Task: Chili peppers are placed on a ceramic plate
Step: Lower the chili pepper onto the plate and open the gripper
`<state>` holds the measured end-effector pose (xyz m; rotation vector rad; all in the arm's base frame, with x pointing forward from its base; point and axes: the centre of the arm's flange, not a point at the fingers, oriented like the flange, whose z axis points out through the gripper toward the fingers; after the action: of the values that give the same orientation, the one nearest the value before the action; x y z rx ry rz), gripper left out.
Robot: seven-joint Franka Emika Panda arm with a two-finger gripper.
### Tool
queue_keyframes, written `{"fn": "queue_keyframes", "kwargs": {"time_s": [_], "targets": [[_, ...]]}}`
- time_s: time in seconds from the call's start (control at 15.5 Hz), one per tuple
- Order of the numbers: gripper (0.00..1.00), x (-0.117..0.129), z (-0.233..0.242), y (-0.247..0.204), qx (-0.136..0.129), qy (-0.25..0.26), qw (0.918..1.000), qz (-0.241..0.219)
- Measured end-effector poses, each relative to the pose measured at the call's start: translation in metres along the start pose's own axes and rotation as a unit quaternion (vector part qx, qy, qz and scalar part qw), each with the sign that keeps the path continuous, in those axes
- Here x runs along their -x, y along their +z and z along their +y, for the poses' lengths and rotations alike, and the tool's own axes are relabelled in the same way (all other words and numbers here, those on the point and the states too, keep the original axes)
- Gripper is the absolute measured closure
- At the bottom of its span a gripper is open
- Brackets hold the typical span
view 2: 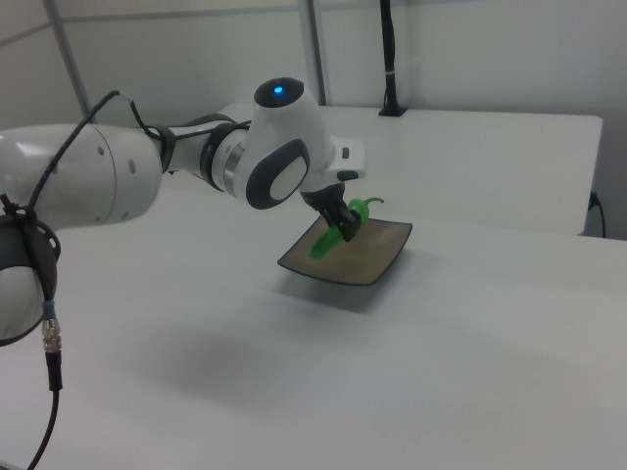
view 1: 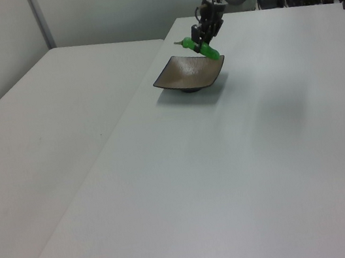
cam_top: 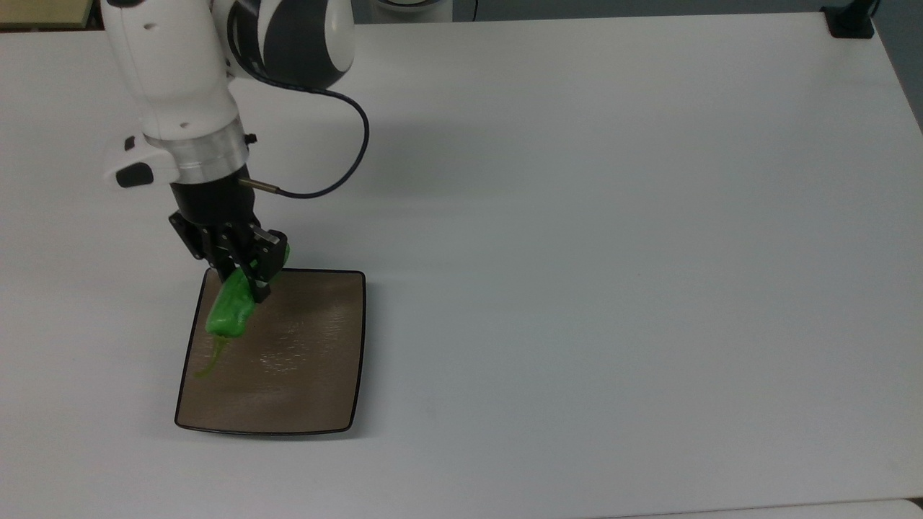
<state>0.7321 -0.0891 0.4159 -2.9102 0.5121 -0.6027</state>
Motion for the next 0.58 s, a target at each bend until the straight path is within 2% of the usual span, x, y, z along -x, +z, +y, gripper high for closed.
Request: {"fn": "queue_keyframes", "kwargs": {"time_s": [0.19,0.26,0.58], "targets": [[0.57,0.001,-0.006,0.013,-0.001,-0.003,1.0000,-0.005],[0.52,0.001,-0.007,0.015,-0.001,-0.003,1.0000,-0.006],[0.00,-0.003,-0.007,0.015,-0.002,-0.003,1.0000,-0.002]]}}
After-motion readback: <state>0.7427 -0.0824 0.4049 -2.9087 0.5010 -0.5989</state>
